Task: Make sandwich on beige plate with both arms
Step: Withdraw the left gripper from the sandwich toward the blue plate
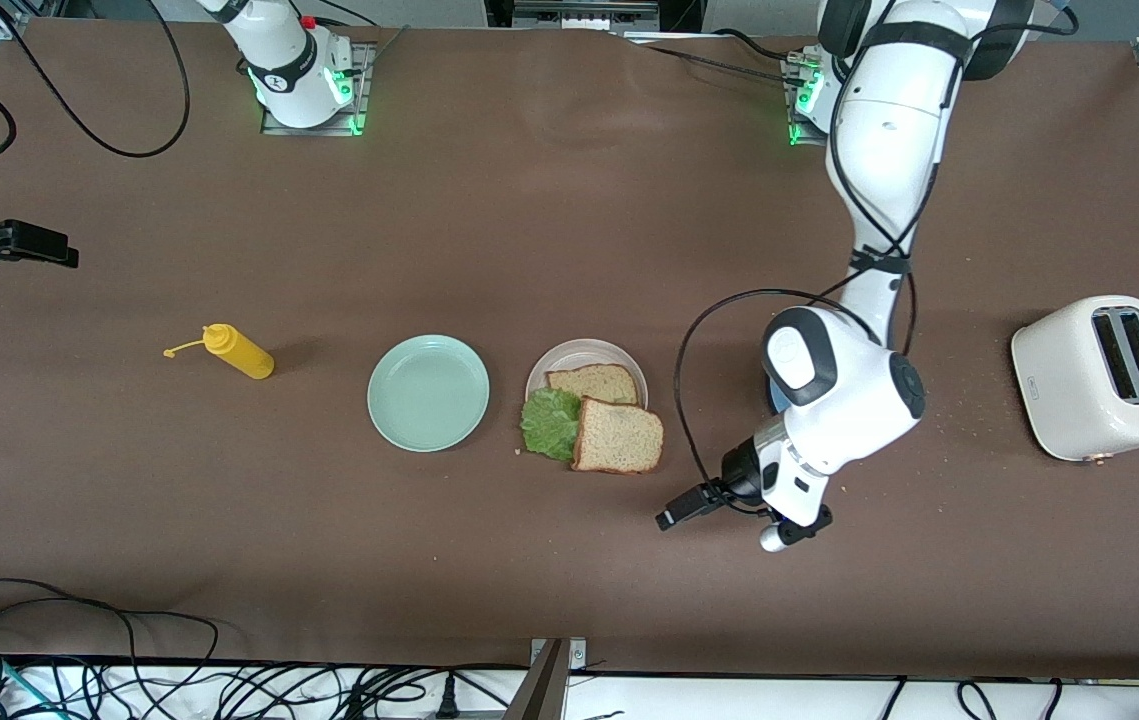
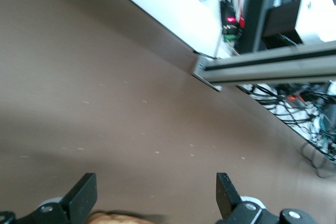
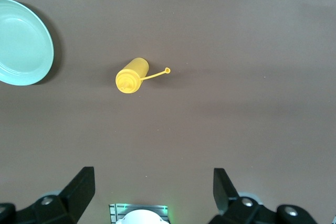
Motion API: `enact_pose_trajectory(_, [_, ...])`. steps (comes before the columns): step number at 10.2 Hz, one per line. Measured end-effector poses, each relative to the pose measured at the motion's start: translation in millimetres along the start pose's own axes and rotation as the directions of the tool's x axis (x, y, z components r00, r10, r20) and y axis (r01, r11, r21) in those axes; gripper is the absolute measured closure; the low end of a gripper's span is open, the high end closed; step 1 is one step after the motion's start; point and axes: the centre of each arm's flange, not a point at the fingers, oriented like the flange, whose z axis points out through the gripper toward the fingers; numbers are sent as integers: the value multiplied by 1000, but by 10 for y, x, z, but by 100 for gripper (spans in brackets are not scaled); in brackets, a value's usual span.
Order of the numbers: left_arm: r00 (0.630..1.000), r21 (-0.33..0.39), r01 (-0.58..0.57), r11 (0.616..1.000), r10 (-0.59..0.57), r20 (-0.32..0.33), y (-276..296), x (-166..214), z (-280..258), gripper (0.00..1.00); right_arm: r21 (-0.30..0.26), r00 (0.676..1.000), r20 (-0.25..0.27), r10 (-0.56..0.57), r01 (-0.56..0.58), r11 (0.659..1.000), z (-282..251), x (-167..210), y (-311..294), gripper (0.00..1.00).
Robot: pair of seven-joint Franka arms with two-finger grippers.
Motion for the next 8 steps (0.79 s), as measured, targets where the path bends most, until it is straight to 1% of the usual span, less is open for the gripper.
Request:
enact_pose_trajectory(2, [999,167,-21,986,16,28,-150,191,-313,0,0,1000,0,0,0,1000,0,0,1,0])
enact_pose_trajectory(5, [997,325,-39,945,15,75,-498,434,-683,0,0,1000,0,1,-1,1000,0,0,2,0])
enact_pose_trajectory(6, [996,380,-53,923,22,86,-609,487,-762,0,0,1000,0,1,-1,1000,0,0,2,0])
enact_pose_trajectory(8, [992,510,-104,854,53,113,-758,561,-998,0,0,1000,0,1,-1,1000,-1,0,2,0])
